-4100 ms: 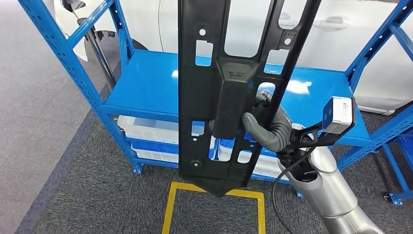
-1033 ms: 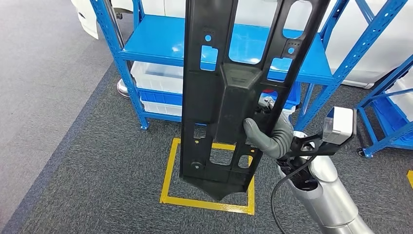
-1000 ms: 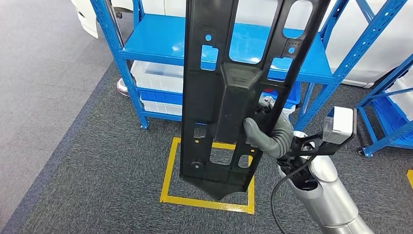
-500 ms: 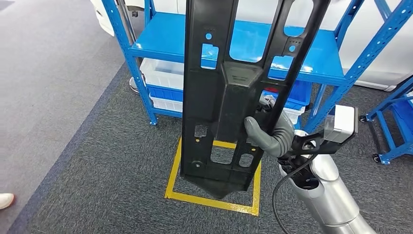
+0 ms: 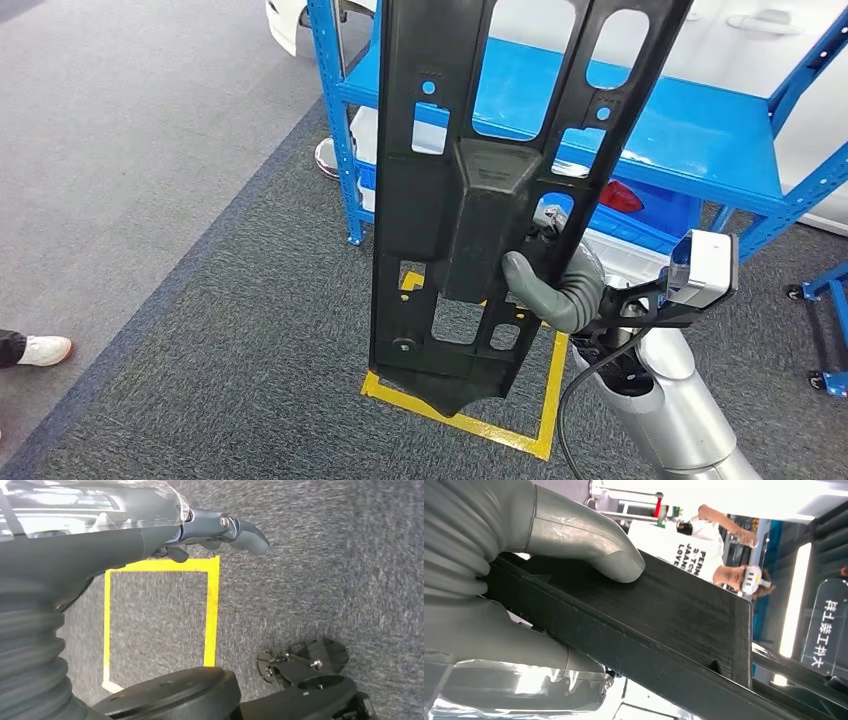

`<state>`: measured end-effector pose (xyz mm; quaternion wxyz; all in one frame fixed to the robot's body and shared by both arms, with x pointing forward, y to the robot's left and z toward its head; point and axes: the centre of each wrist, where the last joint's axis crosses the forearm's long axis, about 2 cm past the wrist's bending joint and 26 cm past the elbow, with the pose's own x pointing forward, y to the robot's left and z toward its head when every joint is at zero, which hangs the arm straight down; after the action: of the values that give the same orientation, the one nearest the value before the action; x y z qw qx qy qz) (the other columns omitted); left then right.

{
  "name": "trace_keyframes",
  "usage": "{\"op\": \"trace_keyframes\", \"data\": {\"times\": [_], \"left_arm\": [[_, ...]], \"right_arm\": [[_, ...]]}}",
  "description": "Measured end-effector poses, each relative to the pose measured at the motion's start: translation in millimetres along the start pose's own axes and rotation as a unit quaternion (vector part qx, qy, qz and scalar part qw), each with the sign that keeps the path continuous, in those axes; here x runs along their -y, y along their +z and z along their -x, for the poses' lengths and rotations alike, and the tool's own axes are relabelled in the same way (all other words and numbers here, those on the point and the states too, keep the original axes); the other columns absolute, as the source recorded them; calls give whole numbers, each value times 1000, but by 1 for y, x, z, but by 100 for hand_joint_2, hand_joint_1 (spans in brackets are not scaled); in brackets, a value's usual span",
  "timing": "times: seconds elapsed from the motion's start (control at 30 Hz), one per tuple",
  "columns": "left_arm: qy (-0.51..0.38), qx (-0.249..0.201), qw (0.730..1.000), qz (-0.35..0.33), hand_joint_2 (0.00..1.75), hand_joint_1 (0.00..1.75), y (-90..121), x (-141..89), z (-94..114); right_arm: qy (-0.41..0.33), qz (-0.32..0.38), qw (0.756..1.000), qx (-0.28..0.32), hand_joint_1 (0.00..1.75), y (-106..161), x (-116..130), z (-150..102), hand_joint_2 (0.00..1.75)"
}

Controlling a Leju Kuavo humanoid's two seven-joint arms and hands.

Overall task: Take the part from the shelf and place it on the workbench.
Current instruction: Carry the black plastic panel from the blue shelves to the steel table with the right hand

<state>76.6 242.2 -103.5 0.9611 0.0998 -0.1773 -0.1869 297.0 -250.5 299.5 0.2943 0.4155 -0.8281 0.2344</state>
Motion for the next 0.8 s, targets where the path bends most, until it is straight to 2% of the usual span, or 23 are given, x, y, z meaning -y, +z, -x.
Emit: {"op": "trace_keyframes", "data": {"times": [0.53,0.8], "left_arm": [[4,2,1000,-1,175,0,-1,0,-7],[4,-9,1000,-1,175,0,1,4,2]], "right_arm": [[0,-4,1000,4,175,-1,4,-2,175],[-3,-5,1000,2,175,-4,4,-2,175]]}}
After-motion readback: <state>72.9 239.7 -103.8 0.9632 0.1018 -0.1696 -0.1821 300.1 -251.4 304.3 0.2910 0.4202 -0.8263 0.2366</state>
